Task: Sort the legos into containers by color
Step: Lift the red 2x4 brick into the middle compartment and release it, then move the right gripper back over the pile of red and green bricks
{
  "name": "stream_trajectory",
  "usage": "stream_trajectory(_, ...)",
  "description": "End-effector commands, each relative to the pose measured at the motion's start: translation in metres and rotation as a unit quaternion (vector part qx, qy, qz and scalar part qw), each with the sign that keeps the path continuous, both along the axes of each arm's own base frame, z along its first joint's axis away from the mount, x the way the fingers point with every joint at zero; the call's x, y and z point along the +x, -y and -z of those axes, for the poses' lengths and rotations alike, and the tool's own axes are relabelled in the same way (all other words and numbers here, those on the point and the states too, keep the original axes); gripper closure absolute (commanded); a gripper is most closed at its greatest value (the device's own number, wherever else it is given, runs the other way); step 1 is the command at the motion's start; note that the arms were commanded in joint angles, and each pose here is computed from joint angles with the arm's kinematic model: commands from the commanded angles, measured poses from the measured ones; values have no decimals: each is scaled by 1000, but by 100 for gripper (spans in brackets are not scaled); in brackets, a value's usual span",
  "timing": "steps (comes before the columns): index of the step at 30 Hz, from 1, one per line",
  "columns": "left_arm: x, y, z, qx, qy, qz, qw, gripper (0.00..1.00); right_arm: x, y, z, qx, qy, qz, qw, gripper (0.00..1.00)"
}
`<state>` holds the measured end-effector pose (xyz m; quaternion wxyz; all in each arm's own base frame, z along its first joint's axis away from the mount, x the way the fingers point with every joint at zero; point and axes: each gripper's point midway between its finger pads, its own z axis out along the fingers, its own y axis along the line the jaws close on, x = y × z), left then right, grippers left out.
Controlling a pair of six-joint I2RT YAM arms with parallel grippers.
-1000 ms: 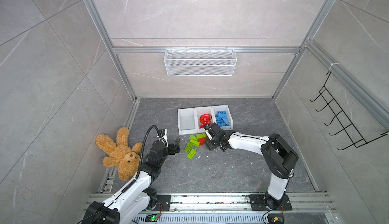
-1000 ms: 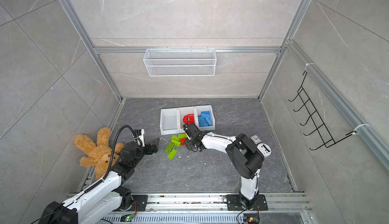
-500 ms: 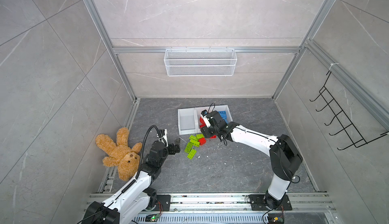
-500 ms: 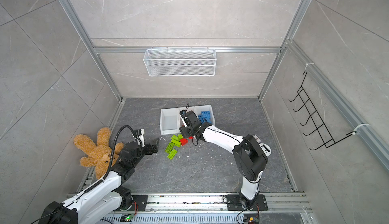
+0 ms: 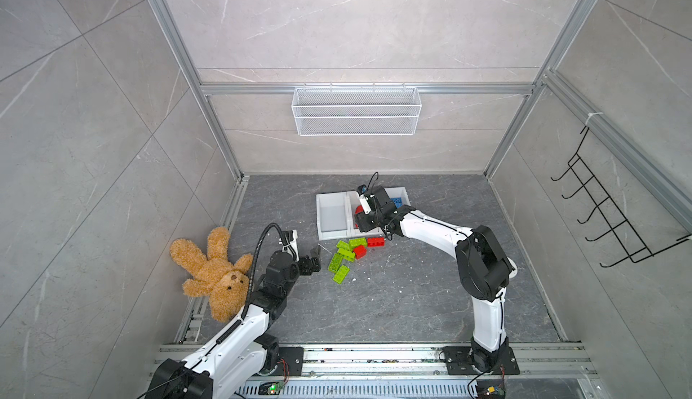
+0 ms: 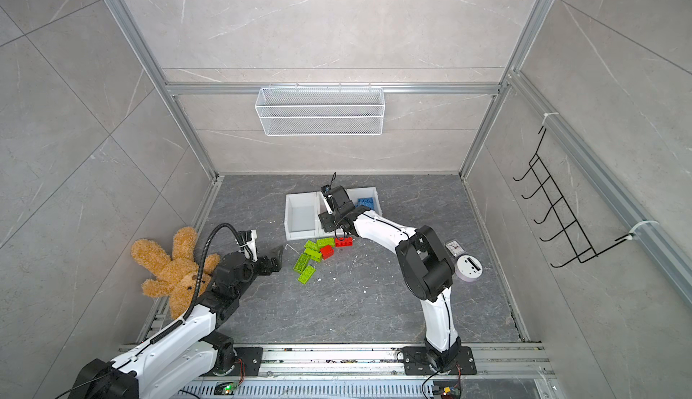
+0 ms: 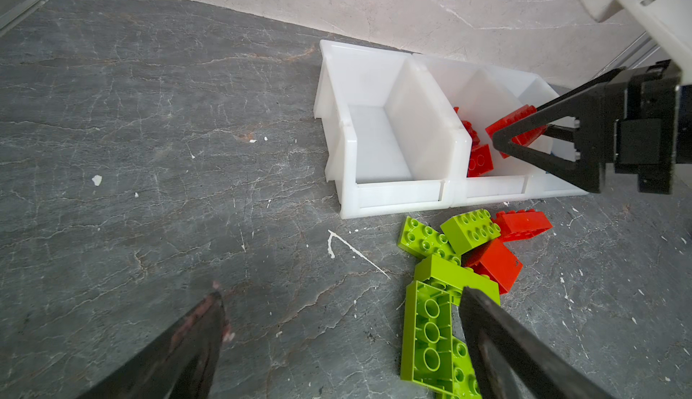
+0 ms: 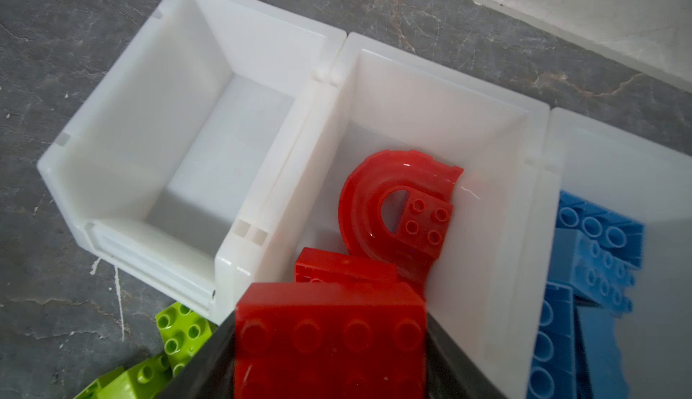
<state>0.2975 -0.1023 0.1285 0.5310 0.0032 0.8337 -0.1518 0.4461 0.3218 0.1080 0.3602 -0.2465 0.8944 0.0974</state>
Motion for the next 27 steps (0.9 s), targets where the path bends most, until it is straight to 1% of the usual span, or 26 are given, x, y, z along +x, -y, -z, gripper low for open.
stream_trajectory(1, 8, 1, -24, 0, 34, 1, 999, 1, 4, -2, 5, 4, -7, 6, 1000, 32)
stream_trajectory(8, 8, 1, -24, -1, 33, 1, 999, 1, 6, 2, 24, -14, -16, 12, 1000, 32)
stream_trajectory(12, 8, 2, -23, -2, 32, 2, 999, 1, 6, 2, 26, -16, -17, 12, 1000, 31)
stream_trajectory(15, 9, 2, -23, -2, 31, 1, 1000, 1, 6, 0, 27, -16, -22, 9, 1000, 28)
stream_trajectory(18, 8, 1, -23, -2, 32, -1, 999, 1, 5, 1, 28, -21, -26, 8, 999, 23)
stream_trajectory(21, 8, 1, -22, -2, 31, -1, 1000, 0, 6, 0, 21, -18, -21, 8, 1000, 18)
stream_trajectory(27, 8, 1, -23, -4, 31, 0, 1000, 1, 0, 1, -7, 2, -7, 3, 1000, 17)
